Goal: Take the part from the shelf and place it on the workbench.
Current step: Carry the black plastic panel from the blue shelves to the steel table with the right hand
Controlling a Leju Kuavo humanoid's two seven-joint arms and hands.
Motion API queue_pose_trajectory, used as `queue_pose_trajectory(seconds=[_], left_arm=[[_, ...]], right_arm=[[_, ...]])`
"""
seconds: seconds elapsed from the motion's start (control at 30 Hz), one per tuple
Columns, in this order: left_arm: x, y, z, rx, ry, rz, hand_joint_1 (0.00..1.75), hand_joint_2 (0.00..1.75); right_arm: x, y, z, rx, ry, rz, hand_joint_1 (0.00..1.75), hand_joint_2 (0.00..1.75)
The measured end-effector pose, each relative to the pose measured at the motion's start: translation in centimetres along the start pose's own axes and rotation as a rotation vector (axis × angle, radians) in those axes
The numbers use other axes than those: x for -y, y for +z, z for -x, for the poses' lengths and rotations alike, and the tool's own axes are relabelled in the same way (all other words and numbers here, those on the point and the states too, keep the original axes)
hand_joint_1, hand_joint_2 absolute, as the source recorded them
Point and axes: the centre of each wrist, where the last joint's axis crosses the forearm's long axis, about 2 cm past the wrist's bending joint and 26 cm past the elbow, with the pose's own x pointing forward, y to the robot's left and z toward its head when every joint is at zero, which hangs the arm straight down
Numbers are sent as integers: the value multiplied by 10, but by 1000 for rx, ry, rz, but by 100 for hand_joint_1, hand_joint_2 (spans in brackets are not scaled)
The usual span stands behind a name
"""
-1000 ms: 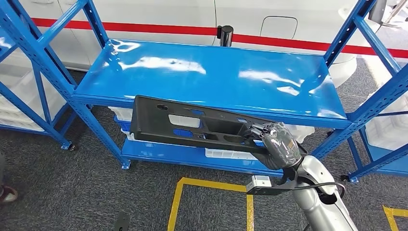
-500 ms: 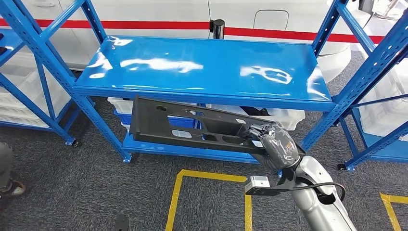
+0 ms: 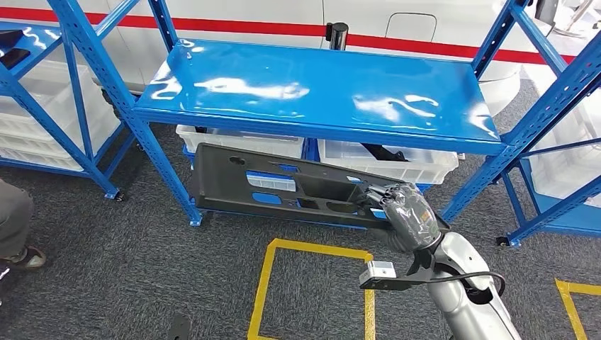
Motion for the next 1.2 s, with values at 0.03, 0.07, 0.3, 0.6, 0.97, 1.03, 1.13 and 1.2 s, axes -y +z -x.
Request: queue_pose_trajectory(seconds=[0.03, 0.07, 0.3, 0.6, 0.97, 1.03, 1.13, 1.2], left_arm=[[0, 0, 0, 2, -1, 0, 0, 175], [0, 0, 0, 2, -3, -1, 0, 175], [1, 1, 0, 5, -5, -6, 0, 175], [1, 1, 2, 3, -7, -6, 0, 175], [1, 1, 2, 1, 10, -10, 0, 175], [1, 1, 2, 0, 12, -11, 0, 175], [1, 1, 2, -2, 15, -14, 0, 175], [0, 1, 2, -4, 17, -16, 0, 175]], right_arm=[[0, 1, 0, -6, 2, -2, 173, 175], [-1, 3, 0, -11, 3, -4, 173, 175], [0, 0, -3, -15, 12, 6, 173, 175], [-1, -1, -4, -17, 9, 12, 173, 175], [0, -14, -6, -1, 39, 37, 173, 175], [1, -20, -5, 6, 44, 43, 173, 175], [2, -26, -4, 14, 49, 49, 173, 175], [3, -29, -3, 19, 61, 51, 173, 175]])
